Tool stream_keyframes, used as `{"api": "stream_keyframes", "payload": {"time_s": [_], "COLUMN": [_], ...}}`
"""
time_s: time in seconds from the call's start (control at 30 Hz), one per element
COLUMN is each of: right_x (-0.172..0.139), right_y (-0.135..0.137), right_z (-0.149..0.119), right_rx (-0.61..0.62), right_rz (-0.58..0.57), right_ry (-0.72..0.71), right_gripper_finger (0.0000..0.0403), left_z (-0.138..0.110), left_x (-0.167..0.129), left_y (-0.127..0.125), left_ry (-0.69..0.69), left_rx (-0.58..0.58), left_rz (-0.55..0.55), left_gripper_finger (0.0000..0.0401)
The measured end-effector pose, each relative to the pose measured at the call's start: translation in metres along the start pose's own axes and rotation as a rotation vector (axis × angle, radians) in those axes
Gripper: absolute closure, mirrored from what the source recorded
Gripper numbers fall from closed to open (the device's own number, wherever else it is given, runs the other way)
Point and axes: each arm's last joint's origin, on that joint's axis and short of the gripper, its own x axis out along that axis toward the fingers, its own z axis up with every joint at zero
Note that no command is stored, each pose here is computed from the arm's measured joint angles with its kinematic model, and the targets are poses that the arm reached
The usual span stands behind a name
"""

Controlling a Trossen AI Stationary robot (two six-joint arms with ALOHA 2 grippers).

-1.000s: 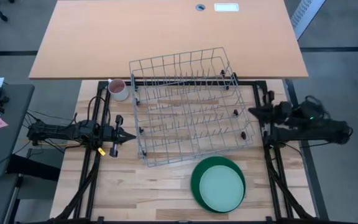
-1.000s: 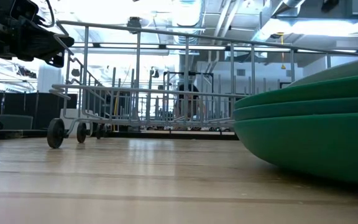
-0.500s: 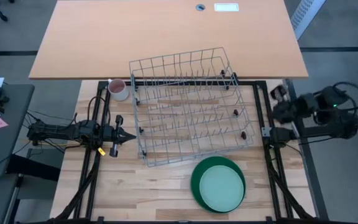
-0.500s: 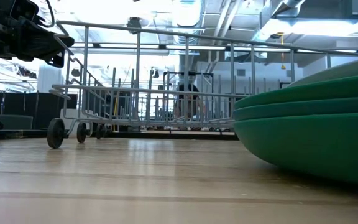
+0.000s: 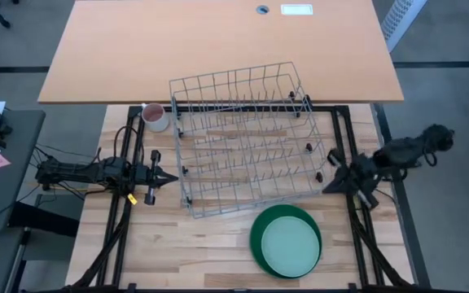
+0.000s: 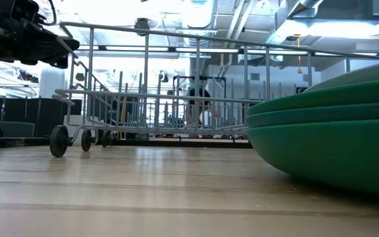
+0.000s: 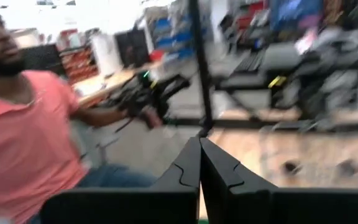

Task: Sort dishes
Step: Put the light green plate in the dish rack

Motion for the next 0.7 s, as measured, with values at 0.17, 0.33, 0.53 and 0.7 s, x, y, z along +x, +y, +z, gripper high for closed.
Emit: {"api": "stream_keyframes", "payload": {"time_s": [0.17, 0.33, 0.53, 0.7], "right_x": [0.012, 0.019, 0.035, 0.049], "right_y": [0.027, 0.055, 0.091, 0.102], "right_z": [0.001, -0.001, -0.019, -0.041], "right_rx": [0.109, 0.19, 0.142, 0.093], "right_rz": [0.032, -0.061, -0.102, -0.169], "right_ry": [0.065, 0.147, 0.241, 0.321], "right_gripper_finger": [0.0395, 0.0395, 0.0394, 0.0394], "left_z": [0.0, 0.002, 0.002, 0.005], "left_x": [0.0, 0.0, 0.0, 0.0], "left_y": [0.0, 0.001, 0.003, 0.004], "left_ry": [0.0, -0.021, -0.01, -0.048], "left_rx": [0.009, 0.019, 0.007, -0.067], "left_rz": [0.0, 0.033, 0.092, 0.106], "left_gripper_finger": [0.0401, 0.0401, 0.0401, 0.0401]}}
